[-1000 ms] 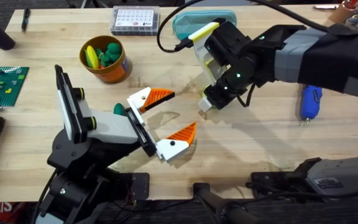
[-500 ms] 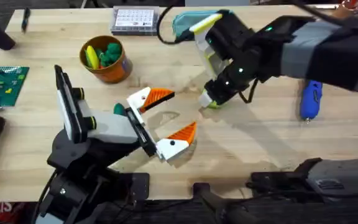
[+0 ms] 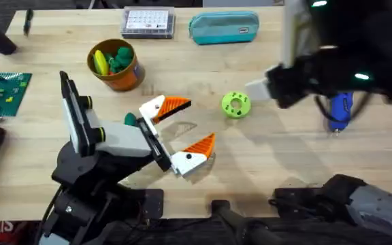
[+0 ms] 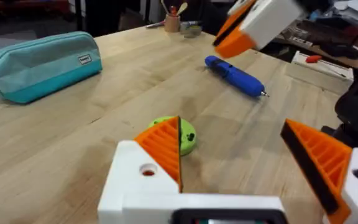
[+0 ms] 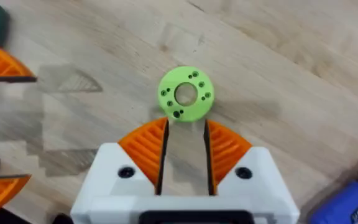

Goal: Pick up the gripper from the table and insert it into the empty holder that is missing its gripper. Then pick up a screw, insert it into the mounting hole, and use the screwdriver to tighten it. Finally, clean up the table by picking up the vegetable and placing it into the bucket.

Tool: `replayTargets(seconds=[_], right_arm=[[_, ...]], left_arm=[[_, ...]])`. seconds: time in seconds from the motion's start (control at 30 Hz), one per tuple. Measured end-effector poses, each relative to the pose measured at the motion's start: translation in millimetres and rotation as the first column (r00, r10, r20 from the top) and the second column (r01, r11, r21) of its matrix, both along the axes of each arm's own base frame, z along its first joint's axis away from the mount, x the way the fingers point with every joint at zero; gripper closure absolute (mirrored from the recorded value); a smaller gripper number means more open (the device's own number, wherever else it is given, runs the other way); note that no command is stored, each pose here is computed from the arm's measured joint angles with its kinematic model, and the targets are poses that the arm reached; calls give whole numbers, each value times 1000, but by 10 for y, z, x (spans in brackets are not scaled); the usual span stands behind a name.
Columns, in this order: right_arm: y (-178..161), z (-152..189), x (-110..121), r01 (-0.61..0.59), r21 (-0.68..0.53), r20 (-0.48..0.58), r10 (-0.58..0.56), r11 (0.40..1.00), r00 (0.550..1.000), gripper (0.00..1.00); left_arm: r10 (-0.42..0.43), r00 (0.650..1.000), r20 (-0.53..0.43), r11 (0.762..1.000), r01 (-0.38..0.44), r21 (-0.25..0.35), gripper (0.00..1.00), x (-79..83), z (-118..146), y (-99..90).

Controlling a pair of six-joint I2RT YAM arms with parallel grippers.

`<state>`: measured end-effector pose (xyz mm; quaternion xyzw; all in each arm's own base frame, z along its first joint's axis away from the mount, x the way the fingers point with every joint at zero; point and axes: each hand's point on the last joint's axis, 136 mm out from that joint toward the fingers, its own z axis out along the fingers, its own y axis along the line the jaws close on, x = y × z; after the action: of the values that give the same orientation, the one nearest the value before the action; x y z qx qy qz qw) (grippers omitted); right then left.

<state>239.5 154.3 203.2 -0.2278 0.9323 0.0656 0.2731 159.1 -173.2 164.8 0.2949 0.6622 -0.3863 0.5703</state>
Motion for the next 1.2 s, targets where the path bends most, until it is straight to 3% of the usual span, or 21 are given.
replayTargets(seconds=[0.17, 0.33, 0.73, 0.93, 1.2], right_arm=[[-191, 249, -178, 61, 52, 58, -64, 997, 996, 626], [-300, 233, -258, 114, 80, 75, -120, 990, 990, 626], [-157, -445, -163, 179, 56, -67, -175, 982, 982, 626], [-84, -927, -153, 170, -26, -188, -172, 985, 967, 626], [101, -1254, 66, 139, -47, -213, -146, 989, 966, 626]], left_arm=[[0, 1000, 0, 1000, 0, 0, 11, 0, 0, 0], [0, 1000, 0, 1000, 0, 0, 11, 0, -1, 0], [0, 1000, 0, 1000, 0, 0, 11, 0, 0, 0], [0, 1000, 0, 1000, 0, 0, 14, 0, 0, 0], [0, 1000, 0, 1000, 0, 0, 15, 0, -1, 0]])
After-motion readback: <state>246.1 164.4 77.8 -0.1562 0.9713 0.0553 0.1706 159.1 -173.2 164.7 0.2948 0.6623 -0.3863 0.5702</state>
